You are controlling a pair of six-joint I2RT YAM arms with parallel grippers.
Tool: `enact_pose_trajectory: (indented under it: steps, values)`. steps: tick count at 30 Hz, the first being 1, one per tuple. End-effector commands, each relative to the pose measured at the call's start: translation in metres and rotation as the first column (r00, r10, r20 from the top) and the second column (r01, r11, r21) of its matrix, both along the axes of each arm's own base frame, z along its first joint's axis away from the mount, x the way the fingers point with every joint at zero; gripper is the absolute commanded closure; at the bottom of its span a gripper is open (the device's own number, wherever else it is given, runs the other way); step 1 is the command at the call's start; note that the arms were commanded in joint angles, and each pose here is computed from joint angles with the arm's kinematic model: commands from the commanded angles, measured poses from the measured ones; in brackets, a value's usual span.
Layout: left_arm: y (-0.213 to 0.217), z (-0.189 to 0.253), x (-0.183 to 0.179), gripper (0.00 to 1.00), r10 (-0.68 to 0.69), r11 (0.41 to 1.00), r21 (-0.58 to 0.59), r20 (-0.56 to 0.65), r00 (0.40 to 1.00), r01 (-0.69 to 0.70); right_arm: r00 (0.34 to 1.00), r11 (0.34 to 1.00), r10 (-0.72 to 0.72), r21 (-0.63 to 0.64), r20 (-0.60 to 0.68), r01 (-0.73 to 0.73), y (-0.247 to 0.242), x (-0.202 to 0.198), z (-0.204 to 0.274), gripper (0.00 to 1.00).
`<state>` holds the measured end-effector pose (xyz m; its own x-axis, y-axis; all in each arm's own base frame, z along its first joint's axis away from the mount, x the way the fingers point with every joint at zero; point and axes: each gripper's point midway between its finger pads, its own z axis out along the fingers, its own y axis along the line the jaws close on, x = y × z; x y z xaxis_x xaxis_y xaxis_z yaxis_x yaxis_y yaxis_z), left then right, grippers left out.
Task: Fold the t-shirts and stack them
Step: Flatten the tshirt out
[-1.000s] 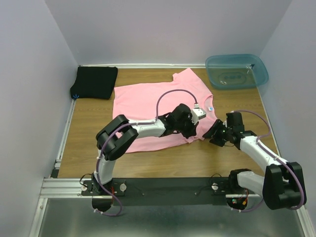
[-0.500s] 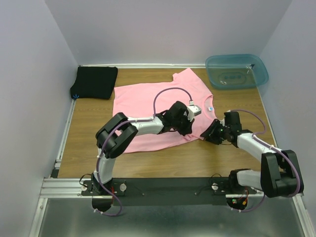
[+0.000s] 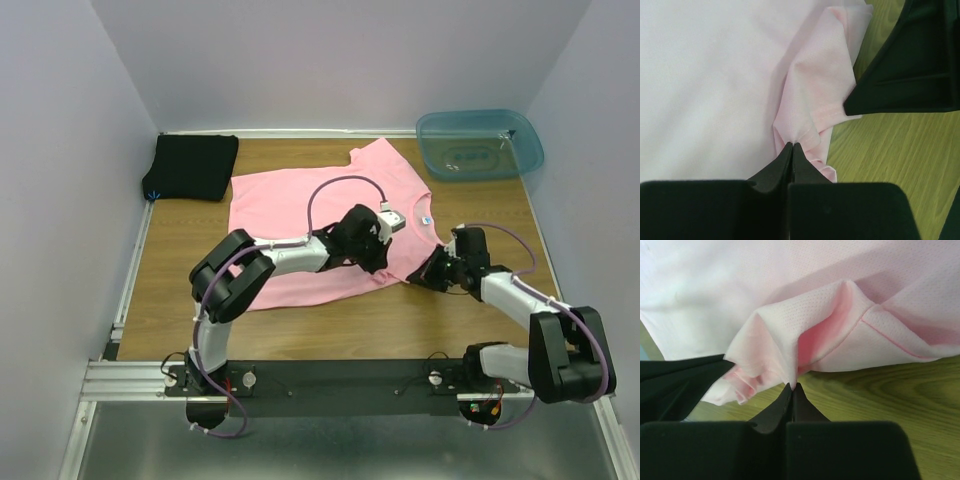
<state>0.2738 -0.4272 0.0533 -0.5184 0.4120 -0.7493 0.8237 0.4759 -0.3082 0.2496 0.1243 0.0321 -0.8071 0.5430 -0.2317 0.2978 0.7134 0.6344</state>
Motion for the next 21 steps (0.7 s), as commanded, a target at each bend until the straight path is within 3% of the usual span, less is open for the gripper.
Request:
enact_pose_trajectory:
  steps: [1, 2, 5, 7, 9, 11, 14, 15, 18, 21]
  values:
    - [0.006, 0.033, 0.009, 0.88, 0.075, 0.997, -0.035, 0.06, 0.995, -0.073, 1.0, 1.0, 0.006, 0.028, 0.011, -0.007, 0.002, -0.006, 0.004, 0.99]
    - [0.011, 0.032, 0.011, 0.85, 0.1, 0.995, -0.026, 0.065, 0.993, -0.099, 1.0, 1.0, 0.004, 0.028, 0.003, -0.004, 0.002, -0.009, 0.005, 0.99]
    - [0.027, 0.053, 0.018, 0.53, 0.208, 0.978, -0.04, 0.085, 0.975, -0.205, 1.0, 1.0, -0.004, 0.008, -0.026, 0.004, -0.002, -0.016, 0.014, 0.99]
    - [0.038, 0.064, 0.02, 0.45, 0.271, 0.962, -0.049, 0.076, 0.959, -0.268, 0.996, 0.999, -0.015, -0.038, -0.093, 0.012, -0.009, -0.031, 0.014, 0.99]
    - [0.059, 0.081, 0.026, 0.39, 0.361, 0.932, -0.063, 0.093, 0.928, -0.356, 0.995, 0.996, -0.037, -0.086, -0.095, 0.029, -0.018, -0.033, 0.027, 0.99]
    - [0.076, 0.091, 0.032, 0.32, 0.451, 0.892, -0.074, 0.086, 0.888, -0.446, 0.982, 0.991, -0.035, -0.134, -0.186, 0.01, -0.025, -0.056, 0.027, 0.99]
    - [0.12, 0.097, 0.036, 0.32, 0.616, 0.788, -0.034, 0.053, 0.786, -0.615, 0.954, 0.98, -0.037, -0.196, -0.298, -0.024, -0.036, -0.084, 0.03, 0.99]
    - [0.138, 0.099, 0.034, 0.27, 0.671, 0.741, -0.017, 0.012, 0.741, -0.671, 0.949, 0.979, -0.04, -0.204, -0.313, -0.026, -0.038, -0.089, 0.032, 0.99]
    - [0.181, 0.092, 0.029, 0.25, 0.782, 0.624, 0.05, -0.03, 0.623, -0.78, 0.917, 0.979, -0.031, -0.199, -0.397, -0.053, -0.039, -0.112, 0.039, 0.98]
    - [0.214, 0.086, 0.02, 0.24, 0.84, 0.542, 0.094, -0.028, 0.542, -0.835, 0.907, 0.977, -0.032, -0.205, -0.421, -0.061, -0.041, -0.12, 0.045, 0.9]
